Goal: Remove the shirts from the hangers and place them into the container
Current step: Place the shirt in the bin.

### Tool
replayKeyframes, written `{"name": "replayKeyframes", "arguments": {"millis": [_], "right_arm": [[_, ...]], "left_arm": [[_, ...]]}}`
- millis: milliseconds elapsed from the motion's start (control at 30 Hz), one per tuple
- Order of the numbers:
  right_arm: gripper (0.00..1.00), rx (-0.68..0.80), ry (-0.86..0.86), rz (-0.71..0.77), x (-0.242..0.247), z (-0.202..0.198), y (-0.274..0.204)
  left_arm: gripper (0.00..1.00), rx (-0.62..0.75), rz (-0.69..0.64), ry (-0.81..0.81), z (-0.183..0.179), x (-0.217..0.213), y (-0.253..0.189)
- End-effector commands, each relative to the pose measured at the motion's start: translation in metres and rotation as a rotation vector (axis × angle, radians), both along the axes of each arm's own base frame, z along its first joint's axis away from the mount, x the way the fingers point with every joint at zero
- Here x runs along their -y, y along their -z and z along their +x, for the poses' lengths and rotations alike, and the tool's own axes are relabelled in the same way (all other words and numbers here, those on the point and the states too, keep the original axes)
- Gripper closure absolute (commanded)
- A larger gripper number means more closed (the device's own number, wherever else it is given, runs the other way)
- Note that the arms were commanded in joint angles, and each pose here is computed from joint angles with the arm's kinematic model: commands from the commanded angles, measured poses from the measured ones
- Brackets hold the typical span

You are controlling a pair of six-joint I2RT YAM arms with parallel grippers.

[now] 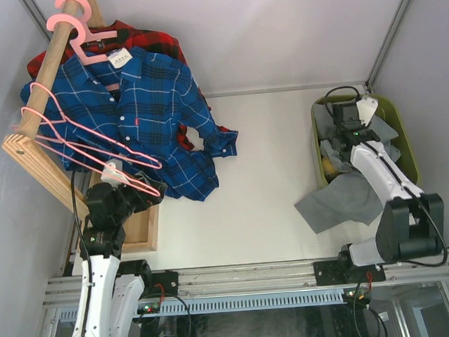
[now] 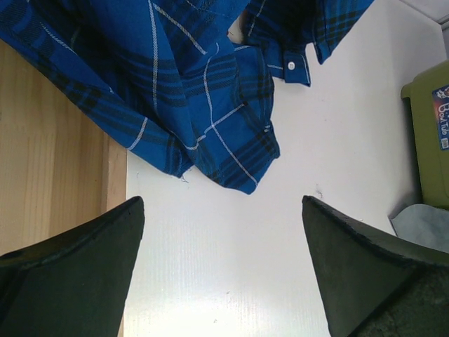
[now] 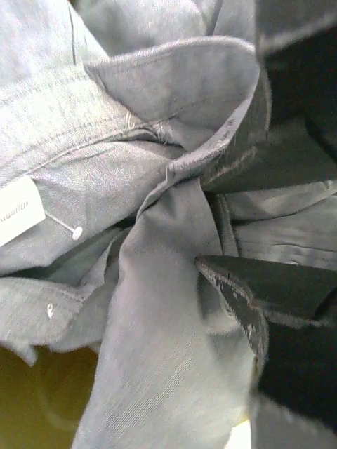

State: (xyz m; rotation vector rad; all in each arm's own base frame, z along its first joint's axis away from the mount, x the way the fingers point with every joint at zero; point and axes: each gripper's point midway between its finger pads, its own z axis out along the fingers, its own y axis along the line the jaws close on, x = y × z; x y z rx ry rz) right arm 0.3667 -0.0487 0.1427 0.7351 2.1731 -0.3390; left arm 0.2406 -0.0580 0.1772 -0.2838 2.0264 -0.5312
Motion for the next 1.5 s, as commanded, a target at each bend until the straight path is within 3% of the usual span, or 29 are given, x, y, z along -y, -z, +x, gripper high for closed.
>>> {"name": "replayKeyframes", "arguments": {"millis": [0, 100, 200, 367, 467, 633, 700, 867, 1000, 1133, 1367, 1467], "right_arm": [[0.53, 0.200, -0.049, 0.002, 0.001, 0.006, -0.082], [0.45, 0.244, -0.091, 0.040, -0.006, 0.004, -0.103], [0.44, 0.270, -0.107, 0.073, -0.012, 0.004, -0.114], [0.56, 0.297, -0.283, 0.226, -0.051, 0.034, -0.108], [0.61, 0.194, -0.239, 0.248, -0.048, 0.043, -0.070], [0.63, -0.046, -0.203, 0.304, -0.043, 0.043, 0.015], [0.63, -0.084, -0.201, 0.306, -0.042, 0.039, 0.025], [0.53, 0.092, -0.263, 0.219, -0.036, 0.034, -0.044], [0.38, 0.266, -0.363, 0.119, -0.040, 0.004, -0.123], [0.32, 0.308, -0.523, 0.110, -0.077, -0.037, -0.150], [0.32, 0.202, -0.760, 0.175, -0.178, -0.114, -0.092], [0.35, 0.112, -0.746, 0.142, -0.191, -0.135, -0.044]], "left_arm": [[0.04, 0.025, 0.003, 0.037, 0.003, 0.005, -0.004], [0.04, 0.025, 0.004, 0.034, 0.003, 0.005, -0.004], [0.04, 0.022, 0.003, 0.037, 0.003, 0.005, -0.003], [0.04, 0.021, 0.003, 0.038, 0.003, 0.005, -0.003], [0.04, 0.023, 0.004, 0.038, 0.002, 0.005, -0.003], [0.04, 0.023, 0.006, 0.034, 0.001, 0.005, -0.002], [0.04, 0.025, 0.008, 0.030, 0.001, 0.004, -0.003], [0.04, 0.017, 0.010, 0.027, 0.002, 0.004, -0.001], [0.04, 0.016, 0.014, 0.024, 0.002, 0.003, -0.001], [0.04, 0.015, 0.015, 0.020, 0.003, 0.002, -0.001], [0.00, 0.017, 0.015, 0.039, 0.002, 0.005, -0.001], [0.00, 0.018, 0.015, 0.036, 0.002, 0.005, -0.001]]}}
